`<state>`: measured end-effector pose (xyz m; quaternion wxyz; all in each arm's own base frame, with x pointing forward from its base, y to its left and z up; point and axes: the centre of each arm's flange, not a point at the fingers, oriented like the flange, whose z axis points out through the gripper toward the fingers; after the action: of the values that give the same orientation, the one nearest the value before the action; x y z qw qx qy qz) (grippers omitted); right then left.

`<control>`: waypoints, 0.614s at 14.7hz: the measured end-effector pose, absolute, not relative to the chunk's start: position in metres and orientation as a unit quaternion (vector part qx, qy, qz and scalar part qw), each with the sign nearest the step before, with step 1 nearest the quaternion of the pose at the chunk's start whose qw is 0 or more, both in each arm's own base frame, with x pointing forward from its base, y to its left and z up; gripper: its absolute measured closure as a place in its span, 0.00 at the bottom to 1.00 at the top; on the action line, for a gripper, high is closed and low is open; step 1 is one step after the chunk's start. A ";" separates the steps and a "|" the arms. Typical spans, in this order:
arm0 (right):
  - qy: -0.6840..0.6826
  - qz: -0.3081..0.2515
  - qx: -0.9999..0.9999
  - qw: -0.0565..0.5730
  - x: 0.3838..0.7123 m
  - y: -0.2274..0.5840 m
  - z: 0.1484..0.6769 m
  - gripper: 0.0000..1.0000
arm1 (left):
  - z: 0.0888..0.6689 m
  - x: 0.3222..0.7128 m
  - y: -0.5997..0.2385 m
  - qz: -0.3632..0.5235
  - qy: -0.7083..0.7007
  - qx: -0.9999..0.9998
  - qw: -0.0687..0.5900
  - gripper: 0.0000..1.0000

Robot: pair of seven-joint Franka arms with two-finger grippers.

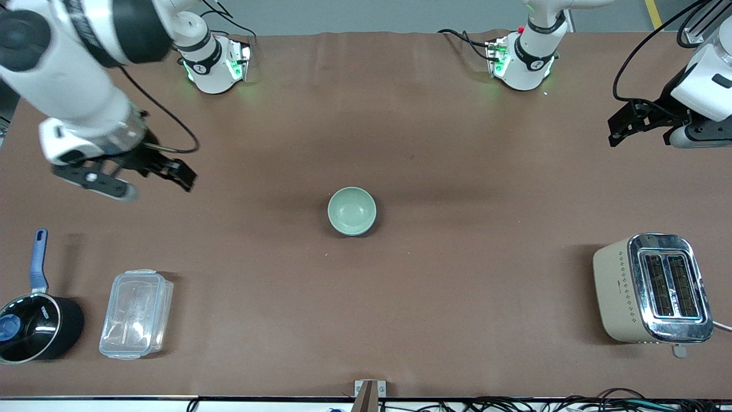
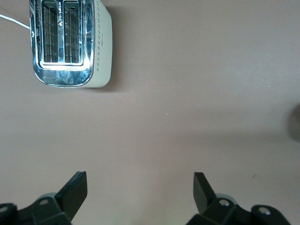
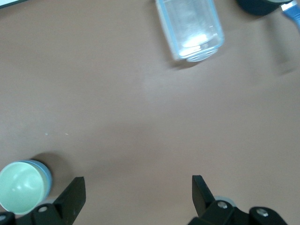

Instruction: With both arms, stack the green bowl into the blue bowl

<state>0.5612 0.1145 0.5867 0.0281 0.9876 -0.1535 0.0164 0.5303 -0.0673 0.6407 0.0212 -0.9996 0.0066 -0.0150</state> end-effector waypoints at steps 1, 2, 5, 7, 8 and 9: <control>-0.144 0.013 0.989 0.028 0.560 0.087 0.603 0.00 | 0.641 0.530 -0.067 -0.015 0.007 -1.000 0.021 0.00; -0.135 0.011 0.990 0.028 0.559 0.058 0.620 0.00 | 0.641 0.530 -0.067 -0.015 0.007 -1.000 0.021 0.00; -0.111 0.015 0.993 0.027 0.551 -0.012 0.661 0.00 | 0.641 0.530 -0.067 -0.015 0.006 -1.000 0.021 0.00; -0.102 0.020 0.994 0.027 0.548 -0.042 0.671 0.00 | 0.641 0.530 -0.067 -0.015 0.006 -1.000 0.021 0.00; -0.097 0.020 0.995 0.025 0.547 -0.054 0.672 0.00 | 0.641 0.530 -0.067 -0.015 0.006 -1.000 0.021 0.00; -0.093 0.019 0.995 0.023 0.546 -0.063 0.671 0.00 | 0.641 0.530 -0.067 -0.015 0.006 -1.000 0.021 0.00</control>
<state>0.5462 -0.0634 0.6714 0.0232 0.9952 -0.0928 0.0189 0.5304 -0.0672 0.6407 0.0212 -0.9996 0.0065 -0.0150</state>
